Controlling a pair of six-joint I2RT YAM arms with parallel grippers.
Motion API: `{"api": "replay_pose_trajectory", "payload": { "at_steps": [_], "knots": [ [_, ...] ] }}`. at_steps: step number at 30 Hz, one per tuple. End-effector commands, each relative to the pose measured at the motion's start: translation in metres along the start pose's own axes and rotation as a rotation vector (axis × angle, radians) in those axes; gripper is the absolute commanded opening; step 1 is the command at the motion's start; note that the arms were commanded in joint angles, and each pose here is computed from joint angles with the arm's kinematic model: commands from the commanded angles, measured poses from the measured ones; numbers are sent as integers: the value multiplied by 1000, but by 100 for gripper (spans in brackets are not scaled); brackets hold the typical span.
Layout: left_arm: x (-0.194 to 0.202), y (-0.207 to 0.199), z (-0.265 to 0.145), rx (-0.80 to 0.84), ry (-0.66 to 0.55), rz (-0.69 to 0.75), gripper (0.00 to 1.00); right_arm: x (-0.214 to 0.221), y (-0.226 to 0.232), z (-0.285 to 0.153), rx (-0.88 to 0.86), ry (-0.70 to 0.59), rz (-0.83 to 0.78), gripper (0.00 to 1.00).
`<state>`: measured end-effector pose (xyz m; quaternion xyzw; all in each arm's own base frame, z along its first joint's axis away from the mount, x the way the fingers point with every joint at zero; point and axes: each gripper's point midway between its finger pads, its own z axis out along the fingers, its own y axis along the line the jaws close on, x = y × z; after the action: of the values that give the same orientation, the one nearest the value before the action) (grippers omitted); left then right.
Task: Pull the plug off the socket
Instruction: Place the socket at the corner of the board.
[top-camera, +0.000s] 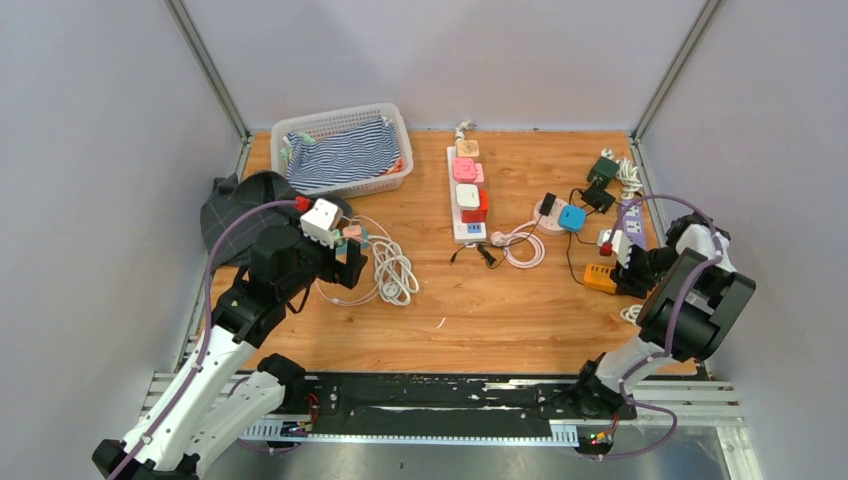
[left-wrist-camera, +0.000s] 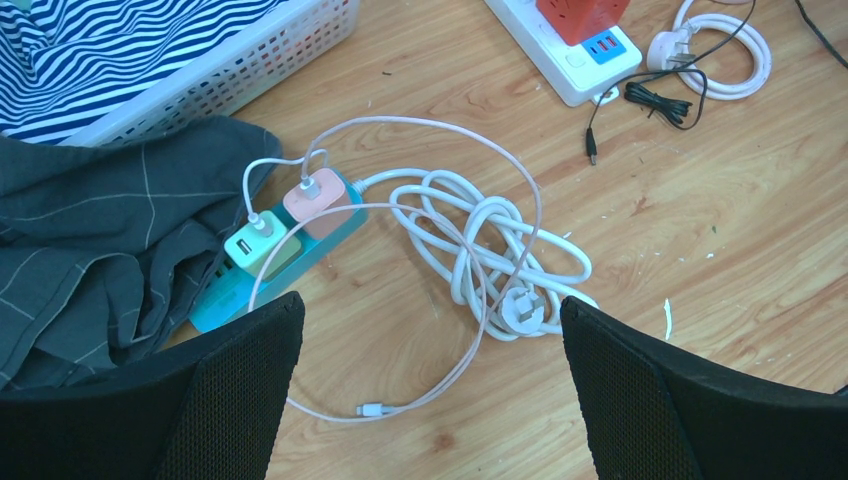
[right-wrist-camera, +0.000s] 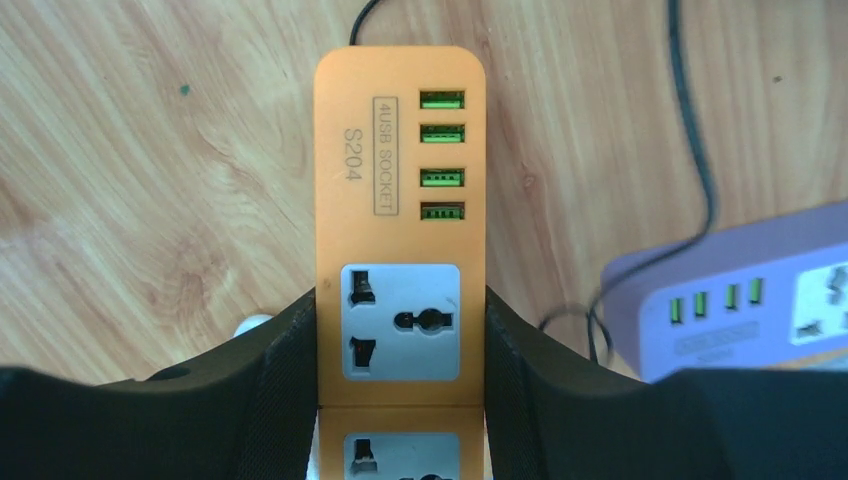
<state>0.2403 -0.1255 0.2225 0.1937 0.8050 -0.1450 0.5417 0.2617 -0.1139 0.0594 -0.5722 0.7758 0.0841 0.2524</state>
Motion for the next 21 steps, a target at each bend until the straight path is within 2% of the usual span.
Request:
{"api": "replay_pose_trajectory", "payload": {
  "at_steps": [1,3,6,11,12,15,21],
  "knots": [
    [0,-1,1,7,-12,4,100,28,-1,14,-6,57,104,3],
    [0,-1,1,6,-13,4,100,36,-7,17,5,79,143,10],
    [0,-1,1,7,-12,3,100,47,-14,16,44,128,200,27],
    [0,-1,1,10,-13,3,100,39,-19,-4,129,129,255,69],
    [0,-2,1,13,-13,3,100,33,-20,-10,149,118,250,75],
    [0,-4,1,24,-15,2,100,6,-21,-30,188,57,234,82],
    [-4,-10,-1,59,-32,-4,100,-73,-9,-62,151,-210,239,83]
  ]
}}
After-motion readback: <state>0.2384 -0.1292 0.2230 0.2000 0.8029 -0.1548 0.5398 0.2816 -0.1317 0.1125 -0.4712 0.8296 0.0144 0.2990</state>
